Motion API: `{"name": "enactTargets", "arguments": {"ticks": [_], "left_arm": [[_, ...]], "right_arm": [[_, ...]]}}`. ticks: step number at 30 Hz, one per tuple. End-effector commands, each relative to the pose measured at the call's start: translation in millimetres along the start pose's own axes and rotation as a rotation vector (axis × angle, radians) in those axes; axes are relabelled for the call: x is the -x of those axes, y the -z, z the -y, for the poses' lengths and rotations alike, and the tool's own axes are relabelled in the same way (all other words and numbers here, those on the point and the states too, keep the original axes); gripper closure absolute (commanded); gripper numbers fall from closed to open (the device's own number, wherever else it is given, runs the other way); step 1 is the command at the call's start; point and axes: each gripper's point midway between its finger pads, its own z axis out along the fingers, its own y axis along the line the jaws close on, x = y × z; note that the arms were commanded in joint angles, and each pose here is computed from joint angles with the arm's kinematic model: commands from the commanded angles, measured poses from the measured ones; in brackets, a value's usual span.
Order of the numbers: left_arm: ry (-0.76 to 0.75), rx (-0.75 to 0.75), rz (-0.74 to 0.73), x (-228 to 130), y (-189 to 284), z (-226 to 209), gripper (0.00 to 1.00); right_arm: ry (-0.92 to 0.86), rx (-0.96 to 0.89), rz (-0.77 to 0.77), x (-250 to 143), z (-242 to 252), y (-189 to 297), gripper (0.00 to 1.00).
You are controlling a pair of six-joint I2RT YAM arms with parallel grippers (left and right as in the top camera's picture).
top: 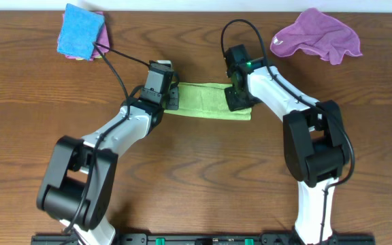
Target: Fold the cloth
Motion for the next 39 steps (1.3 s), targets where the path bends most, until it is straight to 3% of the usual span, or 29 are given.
{"name": "enactTargets", "arguments": {"ticks": [1,8,15,23,28,29,35,39], "left_arm": [[-0.026,0.029,-0.019,-4.9,-10.9,-5.5,0.95],[-0.036,0.059,-0.063,-21.7,-24.9,-11.9,0.94],[-0.057,0.106,-0.209,-67.1,-41.6,-23.5,0.94],[-0.041,0.150,-0.343,-98.5,-30.6,-33.9,0.94],[-0.018,0.163,-0.370,-104.9,-27.8,-36.0,0.94],[-0.017,0.162,-0.367,-104.4,-28.0,-35.8,0.94],[0.005,0.106,-0.402,-111.3,-26.5,-26.0,0.94],[0.053,0.113,-0.428,-117.4,-23.8,-25.8,0.94]], "right_arm": [[-0.010,0.057,0.018,-3.4,-11.6,18.6,0.99],[-0.025,0.092,0.214,19.4,-7.9,94.7,0.99],[-0.057,0.112,0.434,28.4,8.1,183.6,0.99],[-0.222,0.053,0.318,2.4,71.8,172.8,0.99],[-0.274,0.117,0.286,-2.6,89.4,166.7,0.98],[-0.280,0.148,0.268,-4.7,87.6,161.9,0.95],[-0.249,0.371,0.154,-19.3,59.0,120.4,0.41],[-0.286,0.490,0.077,-31.2,49.2,90.6,0.33]]}}
